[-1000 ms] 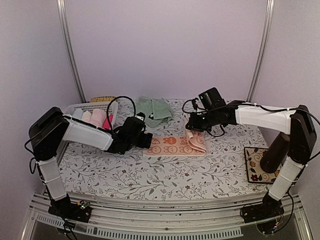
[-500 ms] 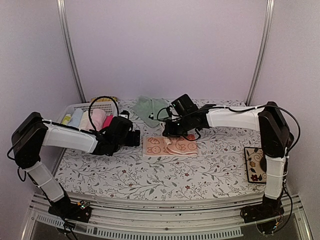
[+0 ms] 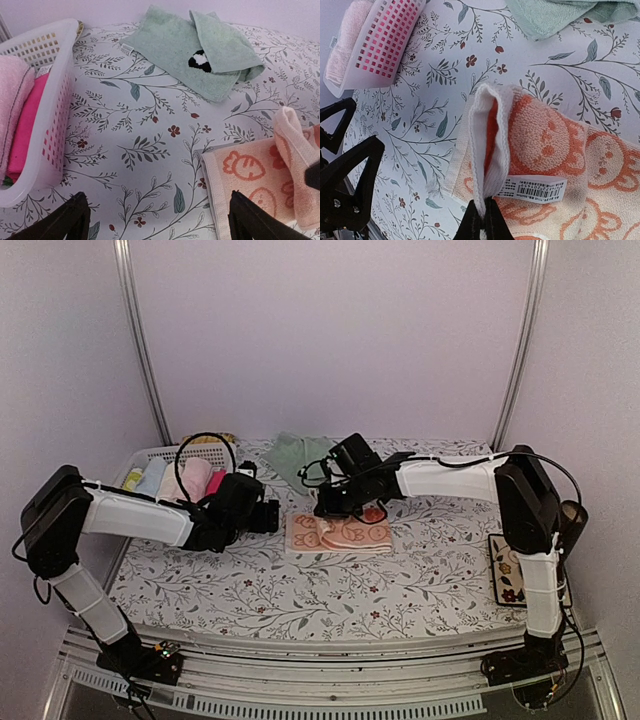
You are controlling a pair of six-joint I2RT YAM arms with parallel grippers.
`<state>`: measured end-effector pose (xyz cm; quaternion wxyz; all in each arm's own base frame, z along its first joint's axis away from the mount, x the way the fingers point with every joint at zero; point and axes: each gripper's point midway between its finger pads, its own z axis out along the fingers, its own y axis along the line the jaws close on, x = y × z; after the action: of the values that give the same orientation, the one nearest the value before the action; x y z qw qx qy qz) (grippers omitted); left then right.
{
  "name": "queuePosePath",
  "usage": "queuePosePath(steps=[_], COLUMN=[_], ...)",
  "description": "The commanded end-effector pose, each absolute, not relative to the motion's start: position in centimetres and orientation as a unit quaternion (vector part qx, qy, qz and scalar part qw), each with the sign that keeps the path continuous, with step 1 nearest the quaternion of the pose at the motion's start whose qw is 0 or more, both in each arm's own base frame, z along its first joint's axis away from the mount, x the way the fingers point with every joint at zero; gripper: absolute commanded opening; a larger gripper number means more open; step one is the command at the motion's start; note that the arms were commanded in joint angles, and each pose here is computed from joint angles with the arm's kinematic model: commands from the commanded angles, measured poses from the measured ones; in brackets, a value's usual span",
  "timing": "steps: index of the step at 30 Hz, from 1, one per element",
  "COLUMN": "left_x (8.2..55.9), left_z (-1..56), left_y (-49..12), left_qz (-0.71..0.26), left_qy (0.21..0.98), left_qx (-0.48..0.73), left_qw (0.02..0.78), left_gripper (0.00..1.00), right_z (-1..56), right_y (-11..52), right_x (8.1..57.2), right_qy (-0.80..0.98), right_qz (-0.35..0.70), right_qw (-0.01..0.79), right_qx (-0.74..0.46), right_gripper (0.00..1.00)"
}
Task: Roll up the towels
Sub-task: Fold the towel at the center of the board, then adjust the towel at the center of the board.
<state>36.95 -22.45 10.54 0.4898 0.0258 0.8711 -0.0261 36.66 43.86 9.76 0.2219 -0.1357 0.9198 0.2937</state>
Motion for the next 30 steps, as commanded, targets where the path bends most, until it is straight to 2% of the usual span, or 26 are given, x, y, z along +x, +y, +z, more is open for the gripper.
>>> queuePosePath(steps=[1,4,9,12,19,26,30], left_x=[37.0,37.0,37.1,37.2,37.2,35.2,34.3], left_z=[10.1,9.9,9.6,9.4,9.7,7.5,5.8], left_y=[-22.7,-23.0,-23.0,-23.1,-26.0,-31.9,-33.0], left_qz=[-0.026,-0.029,-0.027,-0.026,-0.056,-0.144,-0.172], left_qy=[0.871,0.872,0.873,0.874,0.869,0.884,0.895], left_qx=[0.028,0.031,0.030,0.031,0.083,0.143,0.140], left_qw=[0.489,0.487,0.486,0.485,0.484,0.421,0.388], left_gripper=[0.97,0.97,0.97,0.97,0.97,0.95,0.91], right_z=[8.5,8.2,9.3,10.1,12.5,11.3,11.2], right_y=[44.8,45.3,46.4,46.5,43.6,34.4,30.7], right_x=[36.2,35.9,35.3,35.2,36.3,38.0,37.7], right_qy=[0.921,0.919,0.906,0.901,0.901,0.924,0.927], right_qz=[0.294,0.302,0.334,0.342,0.328,0.246,0.225], right_qw=[0.210,0.205,0.200,0.206,0.240,0.277,0.293], right_qx=[-0.146,-0.150,-0.164,-0.170,-0.155,-0.090,-0.064], right_gripper=[0.07,0.14,0.35,0.41,0.45,0.44,0.45])
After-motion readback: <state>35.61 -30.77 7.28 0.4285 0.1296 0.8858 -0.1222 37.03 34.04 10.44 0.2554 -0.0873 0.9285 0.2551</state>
